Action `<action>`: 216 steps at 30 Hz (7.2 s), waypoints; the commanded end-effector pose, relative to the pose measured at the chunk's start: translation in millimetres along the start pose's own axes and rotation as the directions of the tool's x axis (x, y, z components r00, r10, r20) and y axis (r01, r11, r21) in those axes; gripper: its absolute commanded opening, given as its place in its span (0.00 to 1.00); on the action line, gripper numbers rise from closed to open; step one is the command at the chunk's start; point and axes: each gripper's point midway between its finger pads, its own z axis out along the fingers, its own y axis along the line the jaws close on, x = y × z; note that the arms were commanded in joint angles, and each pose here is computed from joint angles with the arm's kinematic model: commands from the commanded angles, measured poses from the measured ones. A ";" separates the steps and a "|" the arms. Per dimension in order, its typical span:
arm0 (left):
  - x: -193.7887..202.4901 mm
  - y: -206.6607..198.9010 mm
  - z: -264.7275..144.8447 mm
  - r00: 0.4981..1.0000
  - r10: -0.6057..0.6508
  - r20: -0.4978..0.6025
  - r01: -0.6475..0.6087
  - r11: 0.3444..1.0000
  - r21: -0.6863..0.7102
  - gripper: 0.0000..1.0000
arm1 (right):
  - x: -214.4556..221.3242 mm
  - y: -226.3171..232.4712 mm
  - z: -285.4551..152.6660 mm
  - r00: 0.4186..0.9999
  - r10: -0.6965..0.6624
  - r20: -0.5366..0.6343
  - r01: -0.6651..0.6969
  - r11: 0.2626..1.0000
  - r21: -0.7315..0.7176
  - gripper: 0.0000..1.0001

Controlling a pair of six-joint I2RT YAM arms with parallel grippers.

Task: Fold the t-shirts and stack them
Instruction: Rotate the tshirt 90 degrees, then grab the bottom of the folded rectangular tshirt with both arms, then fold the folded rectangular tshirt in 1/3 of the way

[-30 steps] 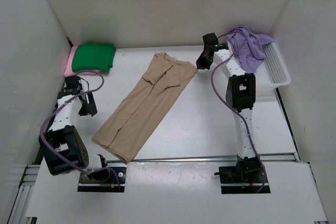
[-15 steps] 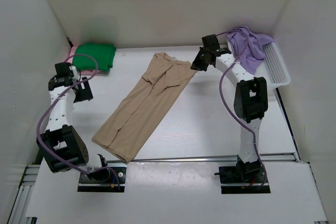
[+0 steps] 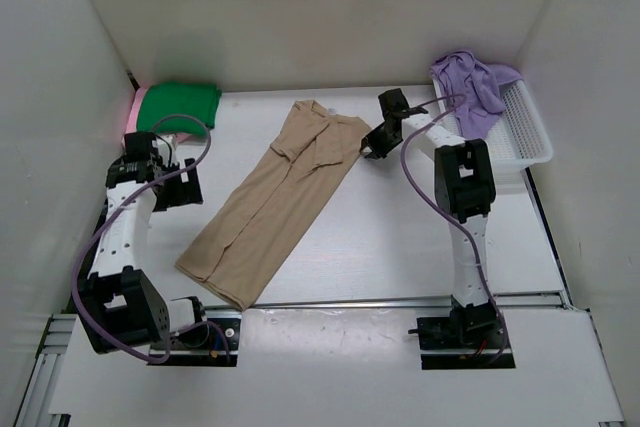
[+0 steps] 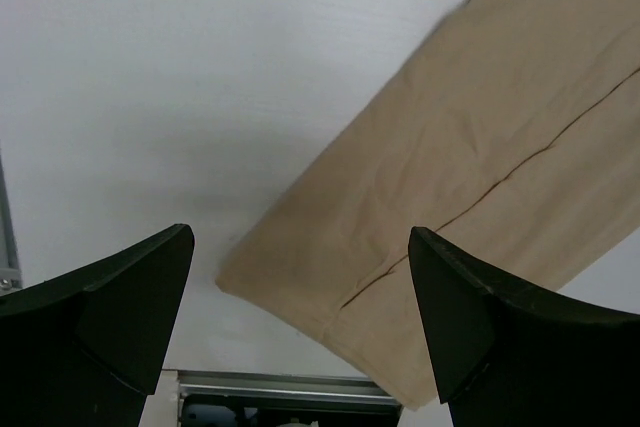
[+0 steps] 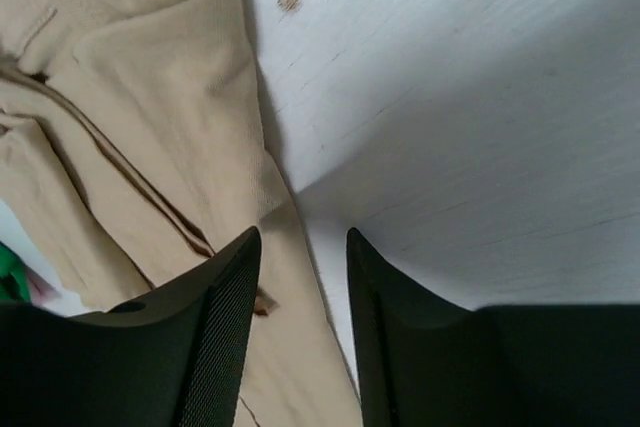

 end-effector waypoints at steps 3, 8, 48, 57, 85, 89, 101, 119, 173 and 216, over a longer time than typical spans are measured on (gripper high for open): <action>13.3 0.3 1.1 1.000 0.015 -0.012 -0.015 1.000 -0.022 1.00 | -24.9 5.9 27.9 0.991 0.113 0.067 -0.116 0.993 0.038 0.13; 73.3 -21.3 24.1 0.982 0.109 -0.157 -0.107 0.994 0.021 1.00 | -95.8 78.8 38.9 0.971 0.170 0.169 -0.132 0.968 -0.215 0.00; 62.0 -0.2 -90.1 0.944 0.187 0.271 -0.146 0.975 -0.165 1.00 | 333.9 -107.1 -118.5 0.935 -0.237 -0.266 0.176 0.956 -0.235 0.58; 80.9 -3.5 -110.0 0.934 0.199 0.295 -0.169 0.978 -0.127 1.00 | 375.9 -127.2 -86.5 0.937 -0.096 -0.335 0.086 0.995 -0.044 0.43; 174.8 -178.0 -15.8 0.765 0.624 -0.159 -0.428 0.678 0.598 0.84 | 272.6 -205.8 -173.4 0.857 -0.500 -0.122 0.465 0.854 -0.232 0.63; 209.5 -160.0 9.7 0.749 0.589 -0.303 -0.323 0.724 0.609 0.75 | 275.1 -203.0 -172.5 0.866 -0.484 -0.127 0.444 0.860 -0.251 0.60; 236.4 -180.2 18.7 0.664 0.657 -0.357 -0.297 0.670 0.681 0.74 | 289.1 -219.7 -162.2 0.862 -0.473 -0.182 0.425 0.870 -0.248 0.57; 218.7 -198.8 13.0 0.685 0.669 -0.287 -0.323 0.632 0.704 0.10 | 303.5 -204.8 -169.5 0.839 -0.490 -0.238 0.418 0.859 -0.296 0.00; 32.0 -188.4 93.9 0.856 0.437 -0.277 -0.309 0.861 0.403 0.61 | 118.7 -77.0 -103.1 0.813 -0.497 -0.304 0.415 0.860 -0.296 0.62; 158.6 -131.3 21.6 0.588 0.625 -0.514 -0.551 0.774 0.311 0.91 | 241.9 -212.5 -143.9 0.687 -0.592 -0.422 0.561 0.801 -0.210 0.00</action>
